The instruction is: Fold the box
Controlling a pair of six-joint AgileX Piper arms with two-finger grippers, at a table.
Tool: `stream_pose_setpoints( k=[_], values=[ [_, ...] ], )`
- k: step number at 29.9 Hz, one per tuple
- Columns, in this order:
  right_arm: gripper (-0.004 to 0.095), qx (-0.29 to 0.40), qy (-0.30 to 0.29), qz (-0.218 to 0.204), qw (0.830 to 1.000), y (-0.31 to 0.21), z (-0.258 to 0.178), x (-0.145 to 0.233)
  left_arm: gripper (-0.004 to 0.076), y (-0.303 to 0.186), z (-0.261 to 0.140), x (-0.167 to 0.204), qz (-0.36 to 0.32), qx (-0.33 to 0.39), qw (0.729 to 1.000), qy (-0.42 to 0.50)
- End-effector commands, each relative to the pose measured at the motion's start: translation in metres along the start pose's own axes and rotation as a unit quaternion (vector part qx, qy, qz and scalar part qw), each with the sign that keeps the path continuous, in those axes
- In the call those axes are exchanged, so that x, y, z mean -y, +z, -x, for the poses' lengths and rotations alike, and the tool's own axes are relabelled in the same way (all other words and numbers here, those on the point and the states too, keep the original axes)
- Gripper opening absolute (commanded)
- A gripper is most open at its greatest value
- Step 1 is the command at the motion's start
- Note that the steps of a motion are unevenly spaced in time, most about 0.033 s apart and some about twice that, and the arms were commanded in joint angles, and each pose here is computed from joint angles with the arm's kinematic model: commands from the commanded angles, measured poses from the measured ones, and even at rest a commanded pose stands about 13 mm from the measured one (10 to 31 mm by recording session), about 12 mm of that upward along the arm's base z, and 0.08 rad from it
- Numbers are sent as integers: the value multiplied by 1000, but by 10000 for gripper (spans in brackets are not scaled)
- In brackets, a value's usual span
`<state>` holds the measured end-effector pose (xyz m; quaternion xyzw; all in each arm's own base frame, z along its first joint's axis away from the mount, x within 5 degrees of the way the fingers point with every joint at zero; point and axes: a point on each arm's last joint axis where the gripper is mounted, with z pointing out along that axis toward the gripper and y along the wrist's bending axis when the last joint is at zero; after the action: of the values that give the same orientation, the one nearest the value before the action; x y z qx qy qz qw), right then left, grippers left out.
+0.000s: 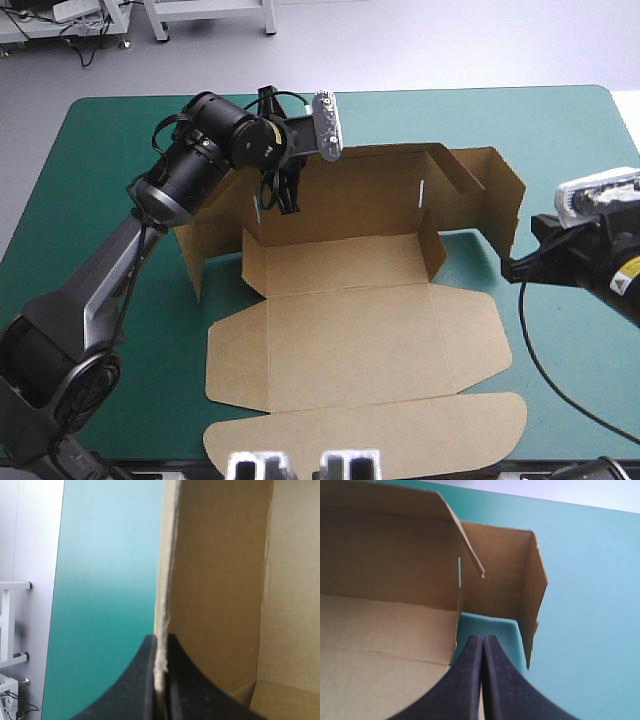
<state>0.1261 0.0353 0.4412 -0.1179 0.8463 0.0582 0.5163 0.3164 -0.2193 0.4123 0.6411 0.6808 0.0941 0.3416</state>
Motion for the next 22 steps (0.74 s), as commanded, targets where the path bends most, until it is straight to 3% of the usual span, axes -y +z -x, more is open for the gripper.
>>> stream_pose_setpoints(
  k=[1, 10, 16, 22],
  values=[
    [-20, 45, -16, -9, 999, 2, 31, 1, -10, -25, 3, -5, 48, 36, 998, 22],
    [-20, 11, -29, -12, 999, 50, 76, 0, -10, -22, -15, 14, 135, 71, 988, 36],
    [-20, -18, -23, -14, 999, 96, 107, 5, -10, -23, -29, 31, 149, 79, 984, 48],
    [-20, -49, 3, 24, 999, 142, 132, 16, -10, -16, -36, 41, 173, 87, 978, 76]
  ],
)
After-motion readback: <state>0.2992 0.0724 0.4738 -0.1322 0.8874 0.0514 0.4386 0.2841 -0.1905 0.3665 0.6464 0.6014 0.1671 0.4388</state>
